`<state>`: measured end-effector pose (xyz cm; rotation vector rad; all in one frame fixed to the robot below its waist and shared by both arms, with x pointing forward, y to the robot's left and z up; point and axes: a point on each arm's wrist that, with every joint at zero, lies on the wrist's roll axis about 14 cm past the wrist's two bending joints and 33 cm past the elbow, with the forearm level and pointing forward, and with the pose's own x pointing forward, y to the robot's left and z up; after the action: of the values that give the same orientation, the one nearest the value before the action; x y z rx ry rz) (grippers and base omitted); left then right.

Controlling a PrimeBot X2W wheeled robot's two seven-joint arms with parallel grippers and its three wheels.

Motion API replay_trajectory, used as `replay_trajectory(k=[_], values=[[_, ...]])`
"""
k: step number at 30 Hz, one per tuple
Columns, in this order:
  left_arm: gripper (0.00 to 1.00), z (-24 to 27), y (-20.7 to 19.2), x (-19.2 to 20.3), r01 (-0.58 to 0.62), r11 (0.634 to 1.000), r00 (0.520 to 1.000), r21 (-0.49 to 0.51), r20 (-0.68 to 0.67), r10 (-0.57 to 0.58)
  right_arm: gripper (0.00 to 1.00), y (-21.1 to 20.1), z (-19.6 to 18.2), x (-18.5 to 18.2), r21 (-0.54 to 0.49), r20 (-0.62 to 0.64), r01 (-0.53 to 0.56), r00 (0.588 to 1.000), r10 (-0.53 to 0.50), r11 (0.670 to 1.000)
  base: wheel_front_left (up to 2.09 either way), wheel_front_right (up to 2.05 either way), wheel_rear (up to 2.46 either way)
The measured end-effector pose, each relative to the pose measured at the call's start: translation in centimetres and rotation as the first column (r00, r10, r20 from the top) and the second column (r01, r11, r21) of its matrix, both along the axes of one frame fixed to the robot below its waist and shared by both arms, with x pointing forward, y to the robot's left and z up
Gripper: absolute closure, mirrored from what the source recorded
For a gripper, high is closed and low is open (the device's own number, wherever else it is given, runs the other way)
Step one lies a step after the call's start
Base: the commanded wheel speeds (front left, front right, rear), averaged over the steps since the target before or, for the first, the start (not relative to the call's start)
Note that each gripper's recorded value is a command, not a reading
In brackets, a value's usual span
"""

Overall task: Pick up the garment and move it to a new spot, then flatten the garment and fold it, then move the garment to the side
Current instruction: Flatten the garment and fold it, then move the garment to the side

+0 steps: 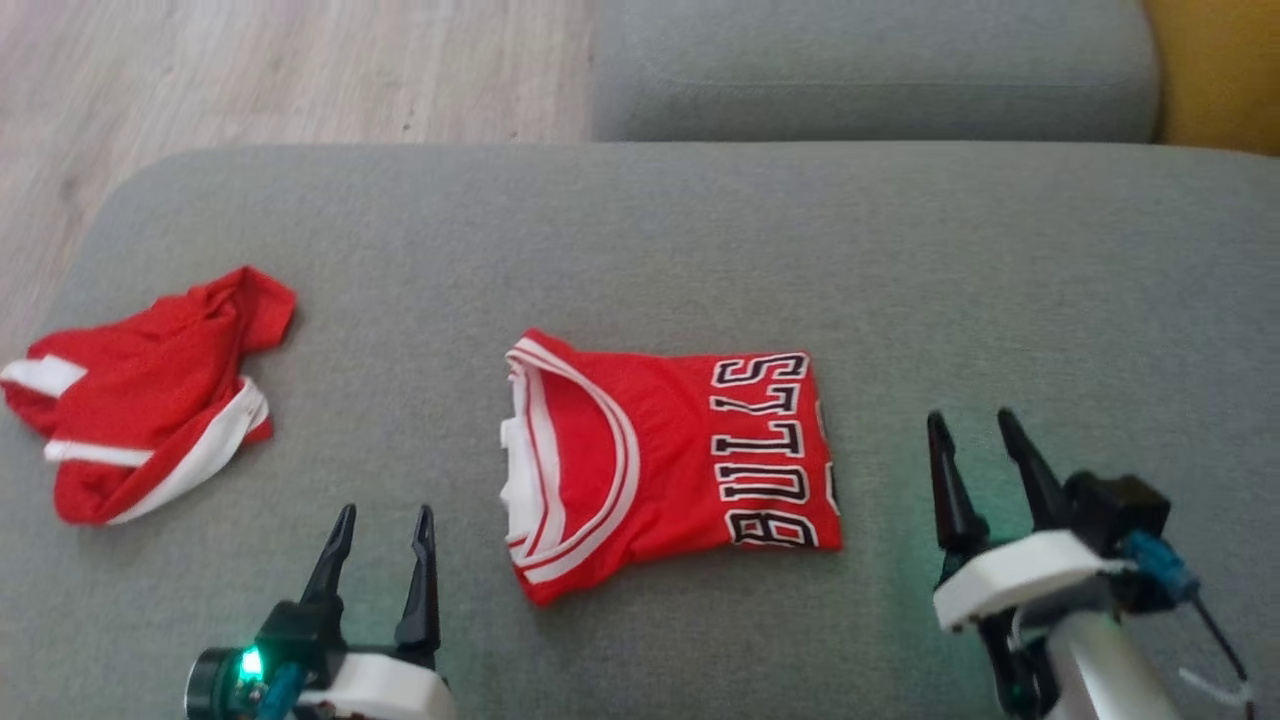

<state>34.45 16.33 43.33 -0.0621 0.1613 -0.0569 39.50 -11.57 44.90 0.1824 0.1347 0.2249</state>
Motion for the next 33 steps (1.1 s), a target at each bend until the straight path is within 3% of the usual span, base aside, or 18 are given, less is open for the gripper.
replay_trajectory(k=[12,18,24,33], values=[[0.00,-0.8,0.0,-1.3,-0.015,1.000,1.000,0.001,-0.025,0.015,0.00,-0.9,-1.3,-2.7,-0.015,-0.036,0.021,0.999,-0.021,1.000,0.00,0.00,0.00],[0.00,-1.2,0.0,-1.7,-0.018,1.000,0.999,-0.003,-0.036,0.018,0.00,2.1,-2.0,-2.6,0.004,-0.064,-0.069,0.996,0.070,0.998,0.00,0.00,0.00],[0.00,-1.7,0.0,-2.4,-0.014,1.000,0.998,-0.010,-0.056,0.013,0.00,5.7,-1.4,0.4,0.008,-0.063,-0.169,0.984,0.169,0.986,0.00,0.00,0.00],[0.00,-2.8,2.3,-4.0,-0.094,0.996,0.991,-0.005,-0.099,0.093,0.00,7.6,-8.7,-0.6,-0.013,-0.327,-0.239,0.919,0.222,0.971,0.00,0.00,0.00]])
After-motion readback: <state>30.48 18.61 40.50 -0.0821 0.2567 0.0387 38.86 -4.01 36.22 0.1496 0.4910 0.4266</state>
